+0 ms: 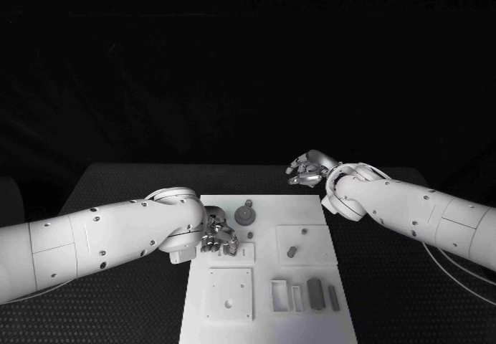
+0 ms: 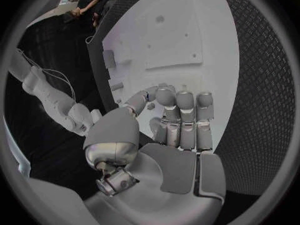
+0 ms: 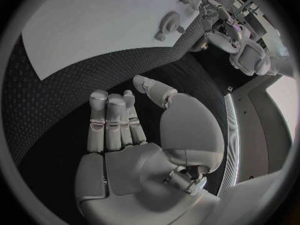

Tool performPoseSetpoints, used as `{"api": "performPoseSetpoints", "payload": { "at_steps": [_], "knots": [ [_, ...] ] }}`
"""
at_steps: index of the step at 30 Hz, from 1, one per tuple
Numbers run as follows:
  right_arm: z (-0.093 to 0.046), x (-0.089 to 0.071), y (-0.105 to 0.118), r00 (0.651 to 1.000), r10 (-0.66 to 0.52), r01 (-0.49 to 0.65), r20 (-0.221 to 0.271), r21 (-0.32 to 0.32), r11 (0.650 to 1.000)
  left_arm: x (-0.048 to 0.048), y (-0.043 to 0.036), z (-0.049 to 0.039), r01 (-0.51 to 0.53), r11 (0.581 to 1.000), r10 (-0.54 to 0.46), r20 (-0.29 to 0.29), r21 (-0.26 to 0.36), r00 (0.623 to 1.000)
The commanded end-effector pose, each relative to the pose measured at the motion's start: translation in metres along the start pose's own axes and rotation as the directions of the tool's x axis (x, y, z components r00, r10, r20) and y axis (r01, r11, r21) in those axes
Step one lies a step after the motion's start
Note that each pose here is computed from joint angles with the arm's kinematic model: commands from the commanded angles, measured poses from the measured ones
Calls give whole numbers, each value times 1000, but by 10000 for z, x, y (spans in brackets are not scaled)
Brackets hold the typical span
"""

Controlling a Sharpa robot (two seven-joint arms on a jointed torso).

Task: Assemble the parts on the task board

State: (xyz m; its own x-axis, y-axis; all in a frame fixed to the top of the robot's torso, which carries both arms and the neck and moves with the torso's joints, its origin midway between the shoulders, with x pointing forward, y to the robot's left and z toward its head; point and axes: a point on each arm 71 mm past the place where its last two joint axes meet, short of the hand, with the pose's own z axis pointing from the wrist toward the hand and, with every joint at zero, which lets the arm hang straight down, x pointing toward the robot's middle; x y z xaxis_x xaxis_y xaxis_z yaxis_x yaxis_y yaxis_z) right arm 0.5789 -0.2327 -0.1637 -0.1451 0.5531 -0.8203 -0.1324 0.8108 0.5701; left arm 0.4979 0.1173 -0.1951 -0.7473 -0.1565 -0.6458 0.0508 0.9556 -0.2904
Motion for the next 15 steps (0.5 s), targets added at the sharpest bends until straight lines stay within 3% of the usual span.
{"api": "performPoseSetpoints", "payload": {
  "at_steps": [1,15],
  "knots": [
    [-1,13,10,1000,0,0,-13,-9,1000,-11,-17,-6,-16,1000,16,15,9,1000],
    [1,20,18,1000,-1,1,-16,-10,1000,-17,-26,-1,-18,1000,18,24,11,1000]
  ]
}}
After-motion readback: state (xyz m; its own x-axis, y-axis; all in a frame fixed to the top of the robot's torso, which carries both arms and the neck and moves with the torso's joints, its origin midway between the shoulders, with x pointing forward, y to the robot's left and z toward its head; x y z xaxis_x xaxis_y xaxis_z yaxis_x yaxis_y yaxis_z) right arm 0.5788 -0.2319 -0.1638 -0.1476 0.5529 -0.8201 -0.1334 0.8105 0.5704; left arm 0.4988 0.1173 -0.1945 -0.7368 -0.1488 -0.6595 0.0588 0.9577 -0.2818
